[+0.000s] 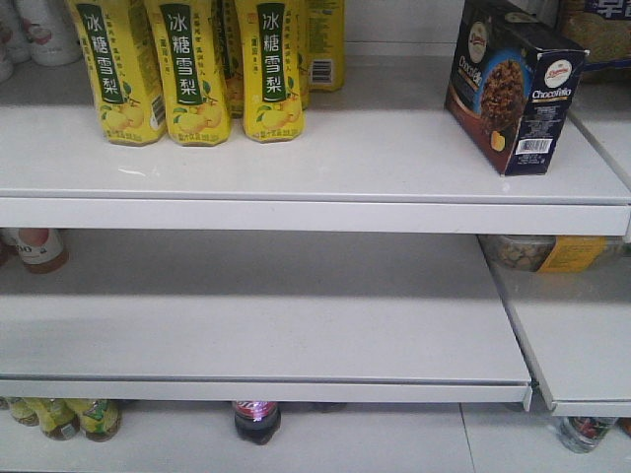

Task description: Left arm holds basket, right arm returns cookies

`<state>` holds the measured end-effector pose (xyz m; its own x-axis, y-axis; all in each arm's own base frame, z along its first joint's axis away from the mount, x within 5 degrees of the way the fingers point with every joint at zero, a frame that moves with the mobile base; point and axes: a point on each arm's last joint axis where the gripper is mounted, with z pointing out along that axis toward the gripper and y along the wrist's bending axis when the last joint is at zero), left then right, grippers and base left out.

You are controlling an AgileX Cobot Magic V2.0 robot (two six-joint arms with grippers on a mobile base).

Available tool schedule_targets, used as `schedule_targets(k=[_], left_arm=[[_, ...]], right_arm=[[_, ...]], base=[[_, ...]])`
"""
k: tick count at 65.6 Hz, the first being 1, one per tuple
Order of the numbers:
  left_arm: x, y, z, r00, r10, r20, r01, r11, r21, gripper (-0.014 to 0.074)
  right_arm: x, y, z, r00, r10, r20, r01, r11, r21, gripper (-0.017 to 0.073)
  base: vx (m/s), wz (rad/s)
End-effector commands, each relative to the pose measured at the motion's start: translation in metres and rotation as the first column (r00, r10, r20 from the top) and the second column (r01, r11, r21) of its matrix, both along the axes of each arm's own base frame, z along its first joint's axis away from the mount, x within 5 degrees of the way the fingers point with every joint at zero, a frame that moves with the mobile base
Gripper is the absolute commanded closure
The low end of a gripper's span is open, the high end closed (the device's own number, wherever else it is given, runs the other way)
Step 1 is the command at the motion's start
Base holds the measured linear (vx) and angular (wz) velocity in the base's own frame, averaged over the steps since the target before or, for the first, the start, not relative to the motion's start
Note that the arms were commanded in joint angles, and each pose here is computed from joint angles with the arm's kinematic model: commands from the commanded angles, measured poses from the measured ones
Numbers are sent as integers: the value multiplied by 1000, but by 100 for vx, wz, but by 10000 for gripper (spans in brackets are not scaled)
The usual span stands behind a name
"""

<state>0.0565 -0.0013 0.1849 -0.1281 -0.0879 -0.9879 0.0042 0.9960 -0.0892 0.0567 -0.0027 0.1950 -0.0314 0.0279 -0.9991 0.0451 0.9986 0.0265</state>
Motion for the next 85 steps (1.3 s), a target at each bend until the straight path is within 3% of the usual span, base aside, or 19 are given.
schedule_targets(k=[1, 85], left_arm=[[-2, 0, 21, 989, 0, 150, -4, 1000, 30, 596], [-2, 0, 21, 989, 0, 150, -4, 1000, 30, 596]], right_arm=[[0, 0, 2, 997, -4, 79, 6, 1000, -25, 566], [0, 0, 2, 997, -4, 79, 6, 1000, -24, 566]], base=[[0, 0], [0, 0]])
